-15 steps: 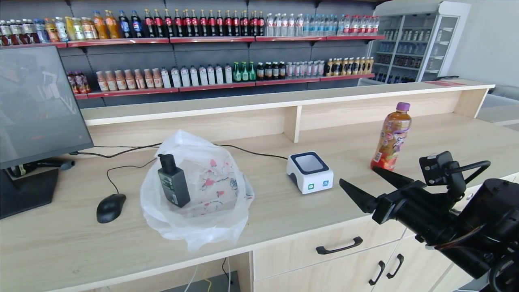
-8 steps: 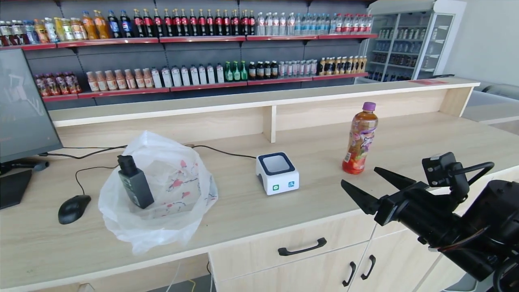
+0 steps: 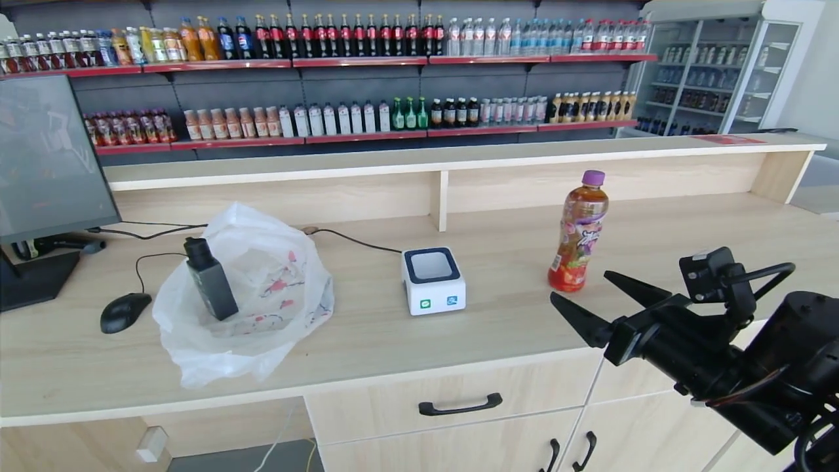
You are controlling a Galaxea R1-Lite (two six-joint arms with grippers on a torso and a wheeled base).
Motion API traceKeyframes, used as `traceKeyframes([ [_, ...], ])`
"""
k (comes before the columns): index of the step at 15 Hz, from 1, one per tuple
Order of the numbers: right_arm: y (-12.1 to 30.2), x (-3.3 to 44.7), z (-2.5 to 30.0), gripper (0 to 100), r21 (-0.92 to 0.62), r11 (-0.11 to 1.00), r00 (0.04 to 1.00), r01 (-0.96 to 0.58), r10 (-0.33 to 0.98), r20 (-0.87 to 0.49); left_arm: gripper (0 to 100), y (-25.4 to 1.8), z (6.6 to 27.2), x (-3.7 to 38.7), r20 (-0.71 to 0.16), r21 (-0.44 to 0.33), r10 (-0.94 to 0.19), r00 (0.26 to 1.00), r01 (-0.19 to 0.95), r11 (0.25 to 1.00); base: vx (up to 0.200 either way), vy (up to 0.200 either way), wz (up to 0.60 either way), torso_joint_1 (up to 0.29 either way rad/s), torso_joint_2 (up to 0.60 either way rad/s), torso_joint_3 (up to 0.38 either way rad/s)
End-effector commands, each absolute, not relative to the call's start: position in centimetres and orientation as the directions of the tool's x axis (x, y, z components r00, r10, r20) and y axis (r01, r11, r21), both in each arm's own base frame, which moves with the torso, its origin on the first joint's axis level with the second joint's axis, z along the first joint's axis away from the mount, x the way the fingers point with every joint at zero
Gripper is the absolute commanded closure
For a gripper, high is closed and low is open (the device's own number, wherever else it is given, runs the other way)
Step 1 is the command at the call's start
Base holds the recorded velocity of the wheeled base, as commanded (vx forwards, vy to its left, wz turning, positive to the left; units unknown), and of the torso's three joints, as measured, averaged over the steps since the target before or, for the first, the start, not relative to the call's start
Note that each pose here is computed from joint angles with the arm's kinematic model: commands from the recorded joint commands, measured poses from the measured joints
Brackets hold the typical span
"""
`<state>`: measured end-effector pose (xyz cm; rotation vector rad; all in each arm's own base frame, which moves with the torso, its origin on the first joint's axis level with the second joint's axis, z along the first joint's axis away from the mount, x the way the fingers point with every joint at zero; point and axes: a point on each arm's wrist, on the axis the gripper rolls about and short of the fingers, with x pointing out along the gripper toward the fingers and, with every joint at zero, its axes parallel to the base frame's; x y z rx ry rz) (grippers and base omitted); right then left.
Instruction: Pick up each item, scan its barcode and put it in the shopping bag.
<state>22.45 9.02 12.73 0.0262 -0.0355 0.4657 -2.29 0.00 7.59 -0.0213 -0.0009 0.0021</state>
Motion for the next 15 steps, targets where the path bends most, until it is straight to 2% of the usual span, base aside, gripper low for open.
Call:
traceKeyframes([
  [1,9.16,22.75,12.37,0,0.017,0.893,0.893,-0.45,0.449,0.027,100,0.0,7.57,-2.29,0.0,-0.021,0.003,1.0,-0.003,1.0,0.0,-0.2,0.0,0.002,0.01,0.002],
  [6,9.17,22.78,12.06,0,0.005,0.893,0.893,-0.45,0.45,0.014,100,0.0,7.57,-2.29,0.0,-0.021,0.003,1.0,-0.003,1.0,0.0,-0.2,0.0,0.0,0.0,0.002],
  [8,9.15,22.63,11.96,0,-0.005,0.893,0.893,-0.451,0.451,0.008,100,0.0,7.57,-2.29,0.0,-0.02,0.003,1.0,-0.003,1.0,0.0,-0.2,0.6,0.005,0.0,0.005],
  [9,9.11,22.62,12.0,0,-0.005,0.893,0.893,-0.45,0.45,0.009,100,0.0,7.57,-2.29,0.0,-0.018,0.003,1.0,-0.003,1.0,0.0,0.0,0.6,-0.007,0.0,-0.002],
  [11,9.35,23.14,12.54,0,-0.036,0.893,0.892,-0.449,0.451,0.04,100,0.0,7.57,-2.29,0.0,-0.018,0.002,1.0,-0.002,1.0,0.0,0.0,0.0,0.0,0.0,0.0],
  [15,9.3,23.01,11.93,0,-0.038,0.892,0.892,-0.45,0.451,0.011,100,0.0,7.57,-2.29,0.0,-0.011,0.0,1.0,0.0,1.0,0.0,0.0,0.0,0.0,0.0,0.0],
])
